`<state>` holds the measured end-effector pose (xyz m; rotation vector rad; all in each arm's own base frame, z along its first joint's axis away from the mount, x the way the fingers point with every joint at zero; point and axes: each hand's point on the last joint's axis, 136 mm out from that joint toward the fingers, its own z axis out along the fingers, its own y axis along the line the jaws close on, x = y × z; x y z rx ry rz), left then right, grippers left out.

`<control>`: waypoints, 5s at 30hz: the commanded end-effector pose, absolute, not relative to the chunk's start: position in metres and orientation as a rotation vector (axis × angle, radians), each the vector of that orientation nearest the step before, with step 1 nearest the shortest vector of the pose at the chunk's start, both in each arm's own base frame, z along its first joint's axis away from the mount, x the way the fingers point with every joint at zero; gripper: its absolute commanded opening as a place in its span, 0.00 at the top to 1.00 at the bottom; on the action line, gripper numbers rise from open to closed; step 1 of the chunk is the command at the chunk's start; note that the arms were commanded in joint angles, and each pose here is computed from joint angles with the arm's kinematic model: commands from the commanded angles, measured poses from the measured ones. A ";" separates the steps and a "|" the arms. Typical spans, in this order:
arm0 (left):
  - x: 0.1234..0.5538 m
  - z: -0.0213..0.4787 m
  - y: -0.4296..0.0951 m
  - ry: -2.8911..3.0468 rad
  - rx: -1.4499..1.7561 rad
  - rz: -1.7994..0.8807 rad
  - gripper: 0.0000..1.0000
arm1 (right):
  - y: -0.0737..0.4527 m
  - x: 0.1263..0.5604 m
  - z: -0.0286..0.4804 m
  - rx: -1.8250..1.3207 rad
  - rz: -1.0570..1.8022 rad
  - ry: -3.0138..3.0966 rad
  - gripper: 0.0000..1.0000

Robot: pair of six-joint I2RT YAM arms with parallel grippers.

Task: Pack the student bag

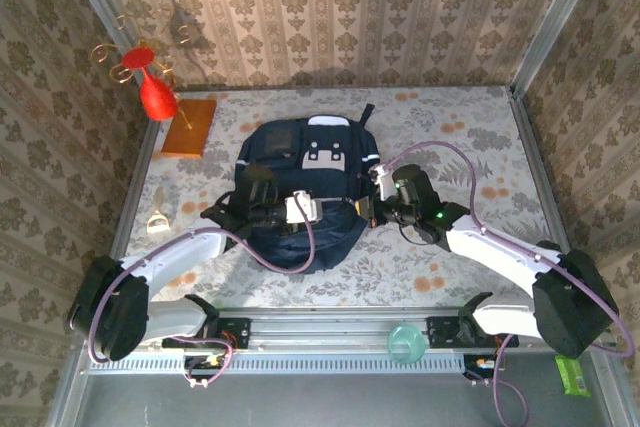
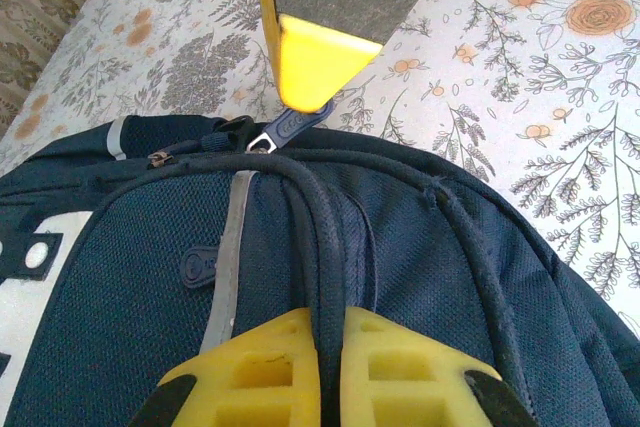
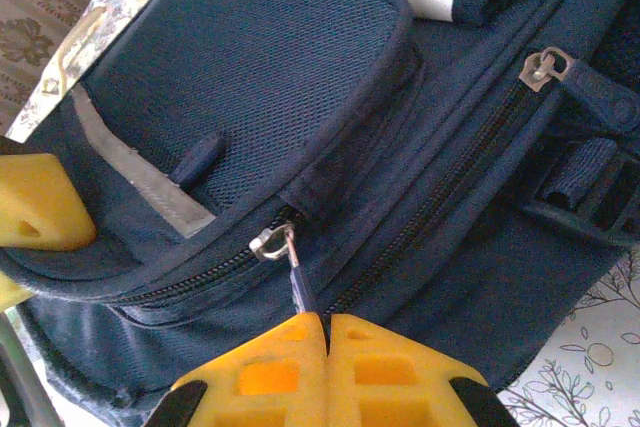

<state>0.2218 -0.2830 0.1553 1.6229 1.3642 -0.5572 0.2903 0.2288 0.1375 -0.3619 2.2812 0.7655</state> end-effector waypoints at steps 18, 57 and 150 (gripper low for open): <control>0.196 0.164 -0.288 1.236 1.679 -0.721 1.00 | 0.201 0.328 0.118 -0.192 0.522 2.313 1.00; 0.194 0.156 -0.292 1.248 1.692 -0.708 0.98 | 0.168 0.392 0.147 0.355 0.830 2.297 0.15; 0.393 0.101 0.003 1.851 0.042 0.196 0.00 | -0.016 0.397 0.099 0.137 -0.138 1.896 0.00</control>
